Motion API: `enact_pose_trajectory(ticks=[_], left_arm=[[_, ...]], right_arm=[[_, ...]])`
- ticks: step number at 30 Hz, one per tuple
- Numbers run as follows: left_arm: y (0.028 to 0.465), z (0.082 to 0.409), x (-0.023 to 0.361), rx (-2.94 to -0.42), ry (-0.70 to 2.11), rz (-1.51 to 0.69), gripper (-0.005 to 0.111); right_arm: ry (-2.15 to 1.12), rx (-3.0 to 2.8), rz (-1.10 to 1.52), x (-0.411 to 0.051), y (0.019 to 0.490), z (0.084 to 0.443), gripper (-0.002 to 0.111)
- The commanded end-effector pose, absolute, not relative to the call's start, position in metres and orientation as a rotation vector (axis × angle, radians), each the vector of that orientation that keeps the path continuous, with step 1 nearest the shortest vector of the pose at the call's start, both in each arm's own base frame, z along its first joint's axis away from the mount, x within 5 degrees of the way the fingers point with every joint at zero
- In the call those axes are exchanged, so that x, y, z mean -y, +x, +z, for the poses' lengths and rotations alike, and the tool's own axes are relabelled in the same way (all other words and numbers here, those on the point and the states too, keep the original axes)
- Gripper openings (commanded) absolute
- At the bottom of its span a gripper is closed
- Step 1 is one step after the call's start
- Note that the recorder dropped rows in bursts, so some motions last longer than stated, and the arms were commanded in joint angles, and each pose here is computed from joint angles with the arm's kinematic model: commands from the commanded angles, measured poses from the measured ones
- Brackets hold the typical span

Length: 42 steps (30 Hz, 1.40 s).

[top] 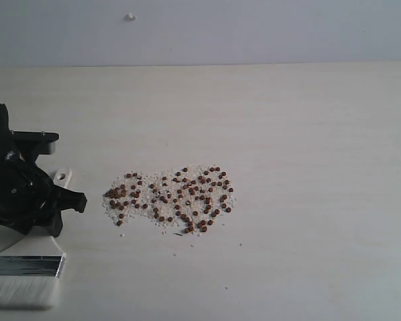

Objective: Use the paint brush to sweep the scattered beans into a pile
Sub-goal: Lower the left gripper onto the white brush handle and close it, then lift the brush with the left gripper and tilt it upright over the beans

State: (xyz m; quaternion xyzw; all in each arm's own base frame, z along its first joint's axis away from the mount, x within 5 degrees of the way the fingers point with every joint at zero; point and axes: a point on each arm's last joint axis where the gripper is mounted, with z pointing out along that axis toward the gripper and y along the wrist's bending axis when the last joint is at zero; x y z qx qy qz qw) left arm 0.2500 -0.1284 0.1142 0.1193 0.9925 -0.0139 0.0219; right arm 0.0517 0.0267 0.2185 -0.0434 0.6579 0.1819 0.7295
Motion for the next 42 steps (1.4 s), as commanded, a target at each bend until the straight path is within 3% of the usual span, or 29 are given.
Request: enact_pose_trajectory(ticks=[1, 4, 6, 9, 10, 15, 34, 42], left_arm=[[0.252, 0.114, 0.132, -3.037, 0.363, -0.058, 0.041], [0.252, 0.114, 0.131, -3.041, 0.364, -0.056, 0.038], [0.251, 0.114, 0.131, -3.05, 0.365, -0.051, 0.028], [0.25, 0.114, 0.13, -3.063, 0.398, -0.04, 0.003], [0.249, 0.114, 0.13, -3.066, 0.412, -0.038, 0.0], [0.247, 0.117, 0.129, -3.077, 0.457, -0.028, 0.0], [0.228, 0.195, 0.125, -2.871, 0.576, -0.188, 0.0], [0.223, 0.206, 0.125, -2.832, 0.636, -0.234, 0.0]], right_arm=[[-0.099, -1.446, 0.398, -0.027, 0.051, 0.217, 0.0], [-0.099, -1.446, 0.398, -0.027, 0.051, 0.217, 0.0], [-0.099, -1.446, 0.398, -0.027, 0.051, 0.217, 0.0], [-0.099, -1.446, 0.398, -0.027, 0.051, 0.217, 0.0], [-0.099, -1.446, 0.398, -0.027, 0.051, 0.217, 0.0], [-0.099, -1.446, 0.398, -0.027, 0.051, 0.217, 0.0], [-0.099, -1.446, 0.398, -0.027, 0.051, 0.217, 0.0], [-0.101, -1.446, 0.396, -0.027, 0.051, 0.217, 0.0]])
